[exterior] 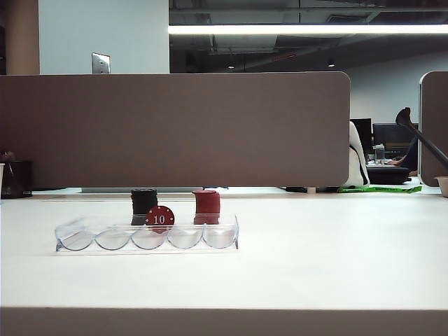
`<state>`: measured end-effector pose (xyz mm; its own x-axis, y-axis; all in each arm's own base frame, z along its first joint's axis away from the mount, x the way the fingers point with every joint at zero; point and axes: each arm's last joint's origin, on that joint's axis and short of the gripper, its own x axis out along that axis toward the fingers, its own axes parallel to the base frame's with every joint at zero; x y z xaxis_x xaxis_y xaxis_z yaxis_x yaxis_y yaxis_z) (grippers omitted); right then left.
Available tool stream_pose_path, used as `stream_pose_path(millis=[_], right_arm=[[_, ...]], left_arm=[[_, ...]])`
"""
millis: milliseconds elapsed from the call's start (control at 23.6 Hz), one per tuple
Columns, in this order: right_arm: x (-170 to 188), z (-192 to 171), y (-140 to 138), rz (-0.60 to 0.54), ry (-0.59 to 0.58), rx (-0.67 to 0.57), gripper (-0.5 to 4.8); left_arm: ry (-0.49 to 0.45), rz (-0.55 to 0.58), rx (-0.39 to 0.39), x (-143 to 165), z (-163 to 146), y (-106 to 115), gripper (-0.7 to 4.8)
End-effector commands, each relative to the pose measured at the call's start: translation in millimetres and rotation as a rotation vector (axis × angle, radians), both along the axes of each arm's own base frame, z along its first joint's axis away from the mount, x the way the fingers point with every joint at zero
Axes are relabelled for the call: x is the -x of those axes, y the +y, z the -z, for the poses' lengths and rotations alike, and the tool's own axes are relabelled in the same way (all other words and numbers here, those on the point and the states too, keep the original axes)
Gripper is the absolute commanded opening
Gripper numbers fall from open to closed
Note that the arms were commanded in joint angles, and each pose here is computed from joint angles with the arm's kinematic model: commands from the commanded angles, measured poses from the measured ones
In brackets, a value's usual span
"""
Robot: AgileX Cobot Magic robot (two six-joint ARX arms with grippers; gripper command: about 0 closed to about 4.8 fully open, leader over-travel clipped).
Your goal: Pick up the chip in the box and place it on the pile of chips with the same color.
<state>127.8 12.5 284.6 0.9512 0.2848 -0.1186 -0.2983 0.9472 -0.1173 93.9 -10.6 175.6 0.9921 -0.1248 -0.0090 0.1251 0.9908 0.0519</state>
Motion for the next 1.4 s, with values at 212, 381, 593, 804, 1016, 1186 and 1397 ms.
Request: stream_pose_path(millis=[212, 381, 593, 804, 1016, 1186, 1397], right_arm=[[-59.7, -25.3, 26.0, -0.184, 0.155, 0.068, -0.06], [-102.0, -32.9, 60.1, -0.297, 0.224, 0.087, -0.06], [-128.3, -30.8, 89.2, -0.373, 0.271, 0.104, -0.06], [-153.8, -16.7, 122.9, -0.448, 0.318, 0.124, -0.06], [-173.9, -0.1, 141.7, -0.513, 0.358, 0.121, -0.06], [-182.9, 11.0, 146.2, -0.524, 0.375, 0.120, -0.06], [-183.3, 8.9, 146.3, -0.524, 0.356, 0.116, -0.06]], left_arm=[[-0.008, 0.163, 0.001, 4.6, -12.3, -4.2, -0.03], [0.032, 0.169, -0.001, 10.0, -27.3, -3.8, -0.03], [0.099, 0.214, -0.054, 9.1, -40.9, -5.1, -0.03], [0.173, 0.247, -0.074, -5.6, -61.4, -7.5, -0.03], [0.197, 0.293, -0.085, -25.1, -77.6, -10.8, -0.03], [0.183, 0.326, -0.147, -42.5, -99.3, -13.4, -0.03], [0.196, 0.405, -0.143, -64.7, -110.3, -18.1, -0.03]])
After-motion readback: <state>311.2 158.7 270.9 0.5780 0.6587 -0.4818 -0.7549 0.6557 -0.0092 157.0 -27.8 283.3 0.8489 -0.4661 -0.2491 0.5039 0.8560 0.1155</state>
